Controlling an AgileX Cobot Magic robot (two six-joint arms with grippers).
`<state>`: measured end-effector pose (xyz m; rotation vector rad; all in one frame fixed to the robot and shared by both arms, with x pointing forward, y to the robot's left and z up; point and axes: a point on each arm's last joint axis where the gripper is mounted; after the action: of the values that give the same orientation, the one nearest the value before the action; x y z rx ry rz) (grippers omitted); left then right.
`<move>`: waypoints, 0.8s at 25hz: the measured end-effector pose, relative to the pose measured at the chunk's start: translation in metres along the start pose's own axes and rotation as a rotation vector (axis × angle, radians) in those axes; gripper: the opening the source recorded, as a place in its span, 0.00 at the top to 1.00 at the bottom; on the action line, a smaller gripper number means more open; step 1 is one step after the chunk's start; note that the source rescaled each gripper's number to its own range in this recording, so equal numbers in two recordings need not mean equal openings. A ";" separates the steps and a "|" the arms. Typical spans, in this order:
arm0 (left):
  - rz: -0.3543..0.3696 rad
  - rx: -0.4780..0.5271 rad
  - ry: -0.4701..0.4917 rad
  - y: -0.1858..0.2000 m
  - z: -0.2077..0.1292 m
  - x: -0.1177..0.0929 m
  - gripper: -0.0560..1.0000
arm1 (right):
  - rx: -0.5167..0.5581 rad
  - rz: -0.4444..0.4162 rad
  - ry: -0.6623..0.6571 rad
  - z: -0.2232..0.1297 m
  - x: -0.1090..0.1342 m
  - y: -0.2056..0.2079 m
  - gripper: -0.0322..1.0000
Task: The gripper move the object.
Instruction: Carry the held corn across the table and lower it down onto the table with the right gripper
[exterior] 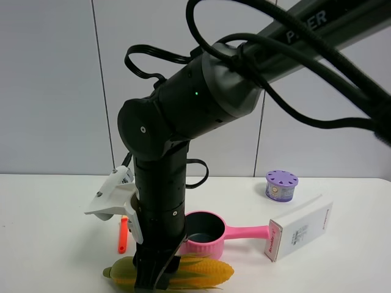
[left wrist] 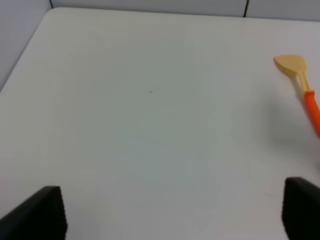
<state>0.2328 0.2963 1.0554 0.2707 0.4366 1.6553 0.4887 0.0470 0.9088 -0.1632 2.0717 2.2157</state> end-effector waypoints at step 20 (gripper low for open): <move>0.000 0.000 0.000 0.000 0.000 0.000 0.00 | -0.013 -0.016 -0.026 0.000 -0.003 -0.003 0.97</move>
<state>0.2328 0.2963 1.0554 0.2707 0.4366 1.6553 0.4919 0.0476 0.9067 -0.1507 2.0366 2.2104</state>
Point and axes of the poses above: a point on each arm's last joint axis where the gripper is mounted, y pointing back along that axis away from the gripper, x along the wrist's bending axis when the last joint is at zero, z = x × y, and after that the axes turned 2 degrees about y, right-handed
